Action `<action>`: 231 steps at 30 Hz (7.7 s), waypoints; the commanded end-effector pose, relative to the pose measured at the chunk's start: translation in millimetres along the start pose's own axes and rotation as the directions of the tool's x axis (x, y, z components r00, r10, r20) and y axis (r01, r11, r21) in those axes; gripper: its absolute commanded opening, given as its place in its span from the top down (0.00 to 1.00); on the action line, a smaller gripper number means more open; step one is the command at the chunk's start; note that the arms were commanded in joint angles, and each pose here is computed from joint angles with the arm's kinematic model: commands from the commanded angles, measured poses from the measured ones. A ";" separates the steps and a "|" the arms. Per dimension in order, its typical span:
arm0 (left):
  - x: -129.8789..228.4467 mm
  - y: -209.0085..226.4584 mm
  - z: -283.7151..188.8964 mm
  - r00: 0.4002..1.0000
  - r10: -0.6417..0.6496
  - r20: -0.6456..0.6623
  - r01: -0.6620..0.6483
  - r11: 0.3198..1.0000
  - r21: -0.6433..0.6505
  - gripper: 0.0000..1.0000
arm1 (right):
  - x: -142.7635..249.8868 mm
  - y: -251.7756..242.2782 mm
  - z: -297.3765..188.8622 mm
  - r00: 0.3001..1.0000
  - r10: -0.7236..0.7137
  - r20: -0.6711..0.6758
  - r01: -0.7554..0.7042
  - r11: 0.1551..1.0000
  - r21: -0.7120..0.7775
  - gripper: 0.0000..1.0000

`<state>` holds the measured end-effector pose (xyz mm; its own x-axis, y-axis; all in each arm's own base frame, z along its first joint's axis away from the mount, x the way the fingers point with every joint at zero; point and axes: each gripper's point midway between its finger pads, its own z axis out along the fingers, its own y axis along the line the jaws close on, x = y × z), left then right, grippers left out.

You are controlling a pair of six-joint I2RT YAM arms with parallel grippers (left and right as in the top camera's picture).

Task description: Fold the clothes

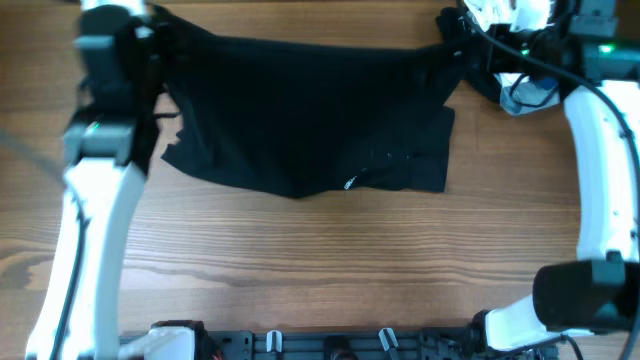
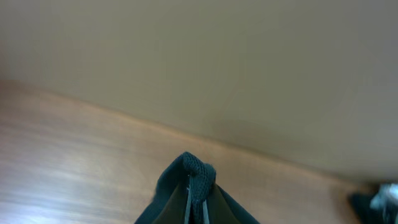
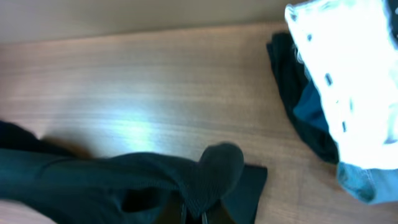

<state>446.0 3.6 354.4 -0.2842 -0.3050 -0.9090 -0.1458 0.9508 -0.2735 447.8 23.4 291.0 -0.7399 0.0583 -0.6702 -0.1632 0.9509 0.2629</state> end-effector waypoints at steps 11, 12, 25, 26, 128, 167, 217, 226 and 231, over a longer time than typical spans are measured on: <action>-123.0 7.6 -248.5 0.849 -0.035 0.528 0.014 0.999 0.043 0.96 | -25.7 47.7 -239.3 0.901 -0.156 0.405 0.118 0.986 0.118 0.96; -126.5 7.3 -266.0 0.827 -0.041 0.560 0.014 0.999 0.053 0.96 | -23.0 52.5 -251.6 0.888 -0.169 0.429 0.125 0.984 0.130 0.96; -114.1 18.1 -264.7 0.853 -0.005 0.522 0.013 1.000 -0.012 0.96 | -27.0 63.7 -280.7 0.835 -0.259 0.485 0.190 0.964 0.188 0.96; -111.5 18.8 -247.5 0.871 0.001 0.492 0.013 1.000 -0.023 0.96 | -33.5 57.5 -260.1 0.856 -0.248 0.454 0.201 0.968 0.148 0.96; 100.0 49.8 -6.4 0.726 -0.037 -0.687 -0.074 0.989 -0.131 0.96 | -25.3 61.4 35.7 0.964 -0.256 -0.078 0.238 0.954 -0.181 0.96; 365.0 63.9 -165.9 0.074 -0.491 -0.868 -0.167 0.852 -0.496 0.96 | 203.4 -0.8 33.5 0.889 0.215 -0.404 -0.165 0.974 0.157 0.96; 316.9 126.8 -49.7 0.581 -0.540 -0.609 0.025 0.759 -0.650 0.96 | 109.6 33.8 155.0 0.997 -0.063 -0.040 0.055 0.984 -0.171 0.96; 299.5 137.5 -41.4 0.646 -0.462 -0.607 -0.031 0.779 -0.626 0.82 | 101.6 34.8 155.1 0.997 -0.076 -0.006 0.074 0.982 -0.173 0.96; 286.0 151.1 -33.7 0.715 -0.431 -0.550 -0.051 0.753 -0.656 0.11 | 90.1 33.2 155.0 0.993 -0.110 0.046 0.116 0.980 -0.161 0.15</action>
<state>300.4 40.1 47.8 -0.6933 -0.6720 -0.2601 -0.7008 0.7129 0.0262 467.1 107.9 125.7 -0.7189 -0.0098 -0.6950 -0.3227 0.8903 0.3213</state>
